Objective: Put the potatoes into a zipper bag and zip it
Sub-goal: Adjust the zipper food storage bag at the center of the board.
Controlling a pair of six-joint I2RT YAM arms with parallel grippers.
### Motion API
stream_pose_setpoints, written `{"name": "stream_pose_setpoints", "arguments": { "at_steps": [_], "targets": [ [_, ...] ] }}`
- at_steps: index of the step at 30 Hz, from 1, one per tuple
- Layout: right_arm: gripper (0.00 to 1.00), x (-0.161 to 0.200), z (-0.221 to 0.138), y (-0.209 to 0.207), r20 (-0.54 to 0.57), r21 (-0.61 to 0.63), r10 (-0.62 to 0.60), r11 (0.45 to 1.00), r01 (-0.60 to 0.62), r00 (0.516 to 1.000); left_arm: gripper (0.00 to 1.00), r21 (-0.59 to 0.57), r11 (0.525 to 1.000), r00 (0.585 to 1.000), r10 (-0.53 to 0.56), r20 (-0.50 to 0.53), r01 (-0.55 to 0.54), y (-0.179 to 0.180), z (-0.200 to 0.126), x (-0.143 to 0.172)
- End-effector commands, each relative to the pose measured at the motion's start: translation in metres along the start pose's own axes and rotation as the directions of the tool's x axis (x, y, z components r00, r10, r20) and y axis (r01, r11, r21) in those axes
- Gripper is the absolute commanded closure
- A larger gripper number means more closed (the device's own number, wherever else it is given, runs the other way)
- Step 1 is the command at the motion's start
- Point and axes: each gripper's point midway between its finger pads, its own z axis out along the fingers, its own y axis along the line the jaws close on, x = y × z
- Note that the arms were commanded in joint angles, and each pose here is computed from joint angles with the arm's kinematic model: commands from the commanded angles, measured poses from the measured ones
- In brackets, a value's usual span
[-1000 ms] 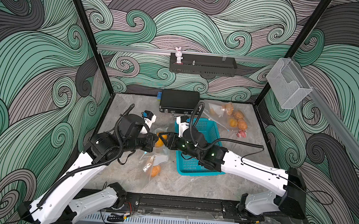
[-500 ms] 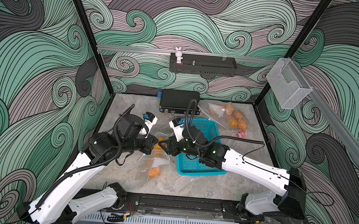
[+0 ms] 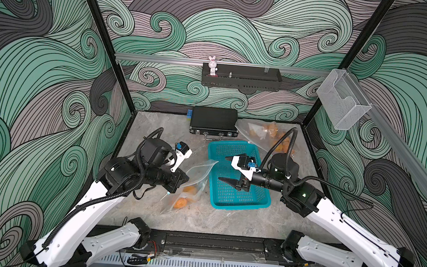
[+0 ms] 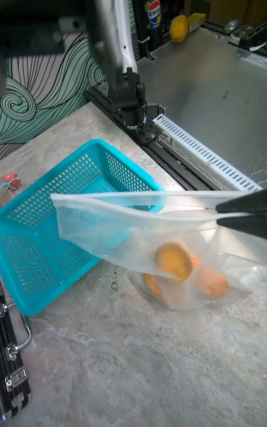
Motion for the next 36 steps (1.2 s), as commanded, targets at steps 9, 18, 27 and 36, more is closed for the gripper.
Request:
{"name": "stream_pose_setpoints", "arguments": {
  "at_steps": [9, 18, 27, 36],
  "targets": [
    [0.31, 0.039, 0.028, 0.012, -0.049, -0.206, -0.353, 0.919, 0.337, 0.934, 1.00, 0.063, 0.996, 0.997, 0.063, -0.039, -0.061, -0.013, -0.017, 0.018],
    [0.54, 0.035, 0.049, 0.010, -0.011, -0.285, -0.325, 0.907, 0.309, 0.946, 1.00, 0.068, 0.996, 0.997, 0.061, -0.050, -0.057, -0.013, -0.015, 0.022],
    [1.00, 0.024, 0.039, 0.008, 0.012, -0.266, -0.289, 0.922, 0.282, 0.957, 0.96, 0.035, 0.998, 0.998, 0.050, -0.045, -0.048, -0.007, -0.014, 0.020],
    [1.00, 0.045, 0.037, -0.056, -0.099, -0.126, -0.023, 0.992, 0.011, 0.995, 0.11, -0.077, 0.994, 0.992, 0.080, 0.100, -0.072, 0.003, -0.046, 0.007]
  ]
}}
